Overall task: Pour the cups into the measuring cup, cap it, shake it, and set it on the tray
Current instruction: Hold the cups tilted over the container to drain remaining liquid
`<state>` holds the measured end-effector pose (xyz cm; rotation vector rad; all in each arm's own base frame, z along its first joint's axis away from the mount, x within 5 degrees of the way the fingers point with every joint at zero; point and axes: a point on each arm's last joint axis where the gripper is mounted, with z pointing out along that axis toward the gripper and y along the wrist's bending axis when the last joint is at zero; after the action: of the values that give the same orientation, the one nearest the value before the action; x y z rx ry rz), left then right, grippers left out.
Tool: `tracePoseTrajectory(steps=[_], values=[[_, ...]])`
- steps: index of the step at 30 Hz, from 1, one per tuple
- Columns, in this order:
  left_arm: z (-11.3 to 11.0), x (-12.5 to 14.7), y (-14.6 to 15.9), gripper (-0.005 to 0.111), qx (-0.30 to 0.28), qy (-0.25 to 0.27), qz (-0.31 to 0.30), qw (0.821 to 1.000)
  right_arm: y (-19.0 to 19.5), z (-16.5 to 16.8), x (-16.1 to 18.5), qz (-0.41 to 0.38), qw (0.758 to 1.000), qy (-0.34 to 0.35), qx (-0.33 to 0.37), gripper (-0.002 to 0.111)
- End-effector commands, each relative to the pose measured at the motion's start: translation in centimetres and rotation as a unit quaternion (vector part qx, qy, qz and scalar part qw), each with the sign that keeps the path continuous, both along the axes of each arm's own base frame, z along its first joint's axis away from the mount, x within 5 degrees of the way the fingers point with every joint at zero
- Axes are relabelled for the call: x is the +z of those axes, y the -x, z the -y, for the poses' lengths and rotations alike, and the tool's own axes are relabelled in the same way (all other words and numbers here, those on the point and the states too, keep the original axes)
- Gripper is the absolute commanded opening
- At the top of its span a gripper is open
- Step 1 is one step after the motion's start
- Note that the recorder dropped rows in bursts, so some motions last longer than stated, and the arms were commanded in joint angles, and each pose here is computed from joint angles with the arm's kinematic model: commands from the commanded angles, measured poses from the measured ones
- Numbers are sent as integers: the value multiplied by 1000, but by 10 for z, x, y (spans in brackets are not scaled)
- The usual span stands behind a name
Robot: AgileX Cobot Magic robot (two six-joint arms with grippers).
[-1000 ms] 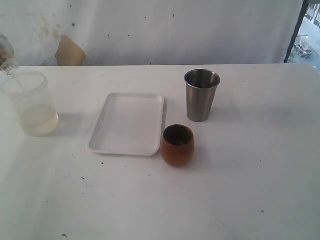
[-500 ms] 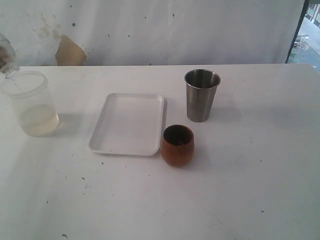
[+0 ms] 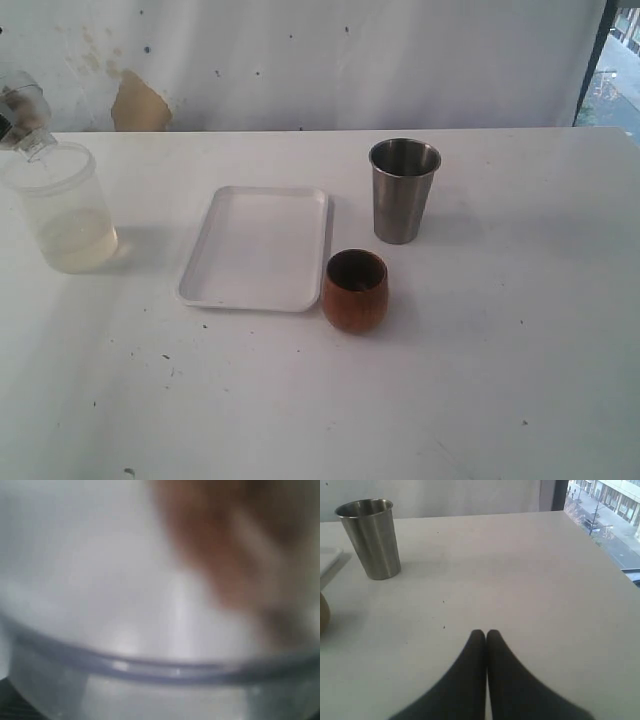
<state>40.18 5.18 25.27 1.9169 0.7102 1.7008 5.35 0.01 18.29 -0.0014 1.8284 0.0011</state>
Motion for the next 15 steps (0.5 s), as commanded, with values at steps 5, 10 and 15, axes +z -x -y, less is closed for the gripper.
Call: tracePoseTrajectory(steps=[5,10,15], values=[[1,14,0,0,0,1,19,1000,0,0,-1,1,1000,-3,-1,0],[1,15,0,0,0,0,20,1000,0,0,-1,1,1000,-3,-1,0],[2,14,0,0,-12,-18,15,1000,0,0,-1,1,1000,-3,-1,0]])
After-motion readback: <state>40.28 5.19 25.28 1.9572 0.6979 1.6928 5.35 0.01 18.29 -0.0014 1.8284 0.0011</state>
